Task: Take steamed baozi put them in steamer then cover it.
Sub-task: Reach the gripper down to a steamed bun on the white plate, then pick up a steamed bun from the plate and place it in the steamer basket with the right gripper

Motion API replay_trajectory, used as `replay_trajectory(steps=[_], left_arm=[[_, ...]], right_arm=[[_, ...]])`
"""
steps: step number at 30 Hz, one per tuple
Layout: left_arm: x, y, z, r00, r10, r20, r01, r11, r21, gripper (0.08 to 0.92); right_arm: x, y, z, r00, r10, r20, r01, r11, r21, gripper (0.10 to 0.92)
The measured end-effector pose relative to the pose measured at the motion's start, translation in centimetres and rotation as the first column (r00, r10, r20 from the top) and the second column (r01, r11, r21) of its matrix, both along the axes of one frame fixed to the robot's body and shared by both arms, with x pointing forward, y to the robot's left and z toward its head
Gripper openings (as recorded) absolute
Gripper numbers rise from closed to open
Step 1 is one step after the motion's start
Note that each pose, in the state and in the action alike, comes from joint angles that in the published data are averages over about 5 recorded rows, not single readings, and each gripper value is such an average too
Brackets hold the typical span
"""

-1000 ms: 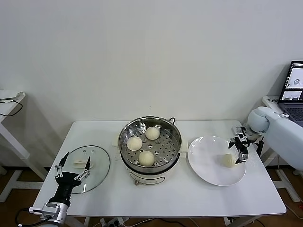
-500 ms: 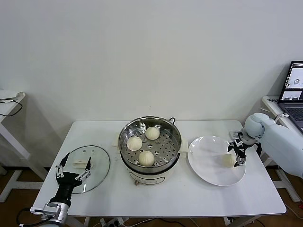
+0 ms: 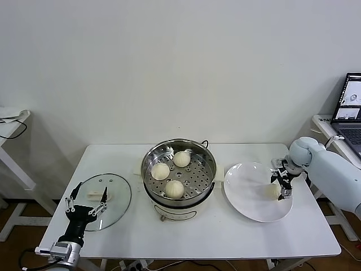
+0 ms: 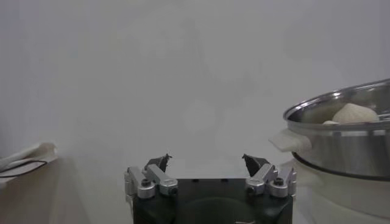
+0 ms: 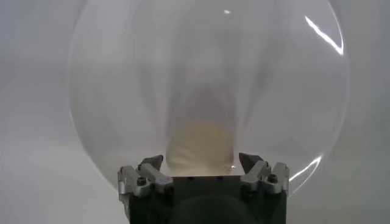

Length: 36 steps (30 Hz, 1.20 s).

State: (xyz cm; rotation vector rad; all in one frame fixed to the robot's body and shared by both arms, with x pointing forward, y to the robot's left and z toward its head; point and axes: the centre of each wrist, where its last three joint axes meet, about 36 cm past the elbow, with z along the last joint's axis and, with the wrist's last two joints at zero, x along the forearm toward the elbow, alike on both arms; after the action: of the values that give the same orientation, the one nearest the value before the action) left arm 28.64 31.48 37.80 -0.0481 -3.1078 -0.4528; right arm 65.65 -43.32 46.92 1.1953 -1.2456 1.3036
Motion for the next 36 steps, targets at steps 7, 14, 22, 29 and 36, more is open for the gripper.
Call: replay_trajectory(steps=[7, 14, 22, 29, 36], left_arm=[[0.0, 0.0, -0.1, 1.0, 0.0, -0.003, 0.0, 1.0, -0.001, 0.823], [0.1, 0.0, -0.1, 1.0, -0.001, -0.003, 0.001, 1.0, 0.0, 0.823], [0.0, -0.1, -0.1, 1.0, -0.003, -0.004, 0.003, 1.0, -0.002, 0.823], [0.0, -0.2, 0.2, 1.0, -0.008, 0.001, 0.008, 1.0, -0.001, 0.823], [0.0, -0.5, 0.4, 0.9999, -0.016, 0.006, 0.016, 1.0, -0.002, 0.823]], right_arm=[[0.0, 0.0, -0.1, 1.0, 0.004, -0.002, -0.004, 1.0, -0.003, 0.67], [0.0, 0.1, 0.1, 1.0, 0.006, -0.006, -0.006, 1.0, -0.001, 0.662], [0.1, -0.1, 1.9, 1.0, 0.002, 0.001, -0.002, 1.0, 0.01, 0.662], [-0.1, 0.4, 6.1, 1.0, -0.008, 0.023, 0.007, 0.999, 0.044, 0.669], [-0.8, 3.0, 12.5, 0.998, -0.01, 0.056, 0.004, 0.995, 0.105, 0.673]])
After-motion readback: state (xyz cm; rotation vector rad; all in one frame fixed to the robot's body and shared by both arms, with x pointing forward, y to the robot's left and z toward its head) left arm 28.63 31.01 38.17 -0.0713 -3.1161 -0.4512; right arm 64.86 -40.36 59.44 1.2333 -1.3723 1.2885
